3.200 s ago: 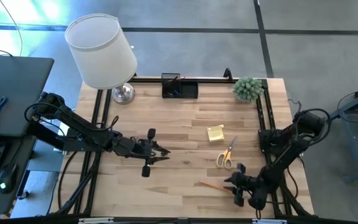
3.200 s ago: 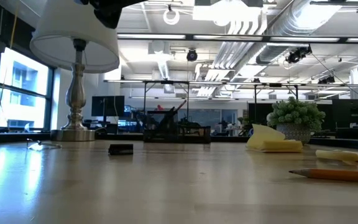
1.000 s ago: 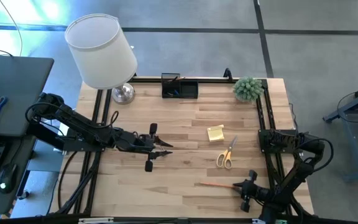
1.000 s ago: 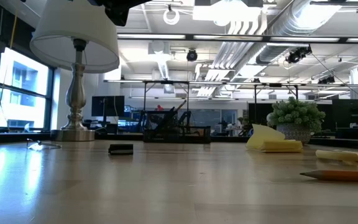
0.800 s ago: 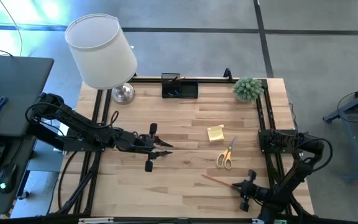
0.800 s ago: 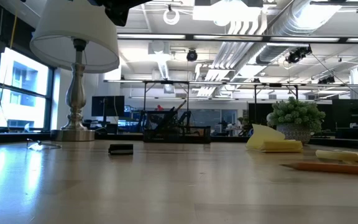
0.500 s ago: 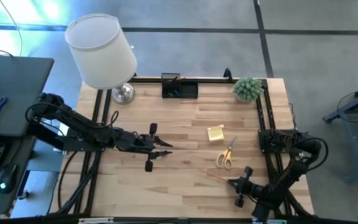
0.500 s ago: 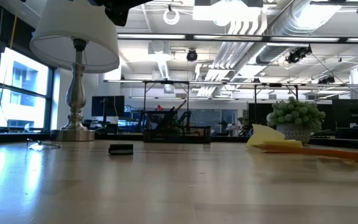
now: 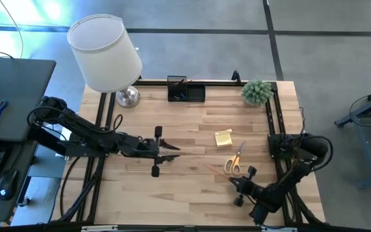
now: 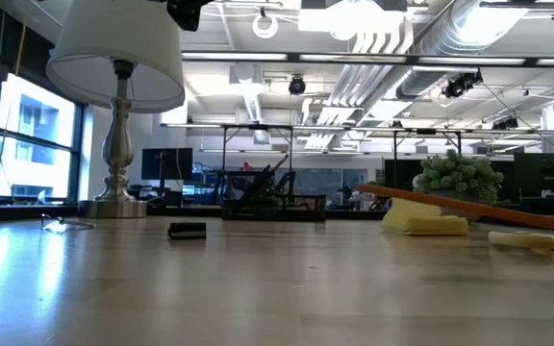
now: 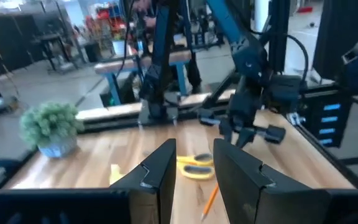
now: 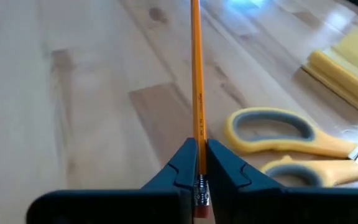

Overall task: Pick and place office supplies into organizer
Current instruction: Put the orange pencil into the black desk organizer

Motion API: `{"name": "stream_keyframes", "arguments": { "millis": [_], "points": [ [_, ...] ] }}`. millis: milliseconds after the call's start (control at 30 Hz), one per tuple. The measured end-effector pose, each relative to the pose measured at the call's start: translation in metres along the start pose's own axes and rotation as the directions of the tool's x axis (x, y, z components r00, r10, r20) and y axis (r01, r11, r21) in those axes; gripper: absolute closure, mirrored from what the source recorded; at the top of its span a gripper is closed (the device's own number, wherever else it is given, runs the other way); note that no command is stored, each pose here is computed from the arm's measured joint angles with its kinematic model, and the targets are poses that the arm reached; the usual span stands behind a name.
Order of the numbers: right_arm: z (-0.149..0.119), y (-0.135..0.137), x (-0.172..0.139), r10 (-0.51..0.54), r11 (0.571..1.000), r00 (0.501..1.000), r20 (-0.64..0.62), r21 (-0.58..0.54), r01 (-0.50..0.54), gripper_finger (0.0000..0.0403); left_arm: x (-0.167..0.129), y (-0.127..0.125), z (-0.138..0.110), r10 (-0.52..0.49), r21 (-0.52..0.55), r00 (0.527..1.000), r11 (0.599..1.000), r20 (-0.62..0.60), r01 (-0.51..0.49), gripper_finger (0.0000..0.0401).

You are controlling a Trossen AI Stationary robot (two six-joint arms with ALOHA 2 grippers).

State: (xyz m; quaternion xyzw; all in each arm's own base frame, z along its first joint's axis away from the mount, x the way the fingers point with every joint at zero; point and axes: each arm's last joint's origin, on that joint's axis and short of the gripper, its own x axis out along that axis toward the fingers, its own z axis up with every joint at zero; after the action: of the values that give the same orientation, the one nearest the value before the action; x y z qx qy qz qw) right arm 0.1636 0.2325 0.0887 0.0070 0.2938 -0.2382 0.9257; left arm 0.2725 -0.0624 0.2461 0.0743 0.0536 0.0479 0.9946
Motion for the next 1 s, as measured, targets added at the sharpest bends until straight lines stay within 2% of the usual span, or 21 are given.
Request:
{"name": "stream_keyframes", "arguments": {
  "millis": [167, 267, 333, 400, 500, 600, 733, 800, 867, 1000],
  "points": [
    [0.025, -0.009, 0.002, -0.016, 0.998, 0.997, -0.075, 0.064, 0.021, 0.0394, 0.012, -0.005, -0.002, 0.011, 0.104, 1.000, 0.995, -0.024, -0.009, 0.0304],
    [0.045, -0.015, 0.000, 0.001, 0.996, 0.995, -0.101, 0.090, 0.008, 0.0393, 0.028, -0.010, -0.001, 0.009, 0.185, 0.993, 0.983, -0.116, 0.013, 0.0304],
    [0.060, -0.020, 0.000, 0.016, 0.994, 0.993, -0.116, 0.107, -0.003, 0.0394, 0.039, -0.015, 0.001, 0.050, 0.249, 0.980, 0.969, -0.192, -0.001, 0.0304],
    [0.073, -0.026, 0.001, 0.035, 0.992, 0.988, -0.153, 0.127, -0.015, 0.0395, 0.054, -0.025, 0.004, 0.099, 0.337, 0.966, 0.941, -0.240, -0.012, 0.0304],
    [0.091, -0.036, 0.004, 0.066, 0.988, 0.975, -0.211, 0.148, -0.035, 0.0394, 0.075, -0.044, 0.003, 0.152, 0.498, 0.941, 0.867, -0.301, 0.019, 0.0304],
    [0.108, -0.046, 0.004, 0.082, 0.986, 0.974, -0.212, 0.159, -0.048, 0.0393, 0.091, -0.061, 0.002, 0.216, 0.586, 0.918, 0.810, -0.332, 0.021, 0.0304],
    [0.123, -0.058, -0.002, 0.104, 0.982, 0.977, -0.185, 0.176, -0.071, 0.0400, 0.109, -0.075, -0.003, 0.225, 0.607, 0.905, 0.793, -0.361, 0.045, 0.0304],
    [0.129, -0.062, -0.004, 0.115, 0.978, 0.978, -0.172, 0.193, -0.080, 0.0402, 0.123, -0.081, -0.007, 0.242, 0.613, 0.905, 0.790, -0.349, 0.025, 0.0304],
    [0.133, -0.064, -0.001, 0.119, 0.978, 0.978, -0.171, 0.193, -0.085, 0.0403, 0.130, -0.084, -0.015, 0.303, 0.665, 0.880, 0.746, -0.365, 0.019, 0.0304],
    [0.135, -0.066, 0.007, 0.130, 0.980, 0.964, -0.232, 0.181, -0.089, 0.0402, 0.147, -0.092, -0.022, 0.353, 0.731, 0.862, 0.682, -0.363, 0.028, 0.0304]
  ]
}}
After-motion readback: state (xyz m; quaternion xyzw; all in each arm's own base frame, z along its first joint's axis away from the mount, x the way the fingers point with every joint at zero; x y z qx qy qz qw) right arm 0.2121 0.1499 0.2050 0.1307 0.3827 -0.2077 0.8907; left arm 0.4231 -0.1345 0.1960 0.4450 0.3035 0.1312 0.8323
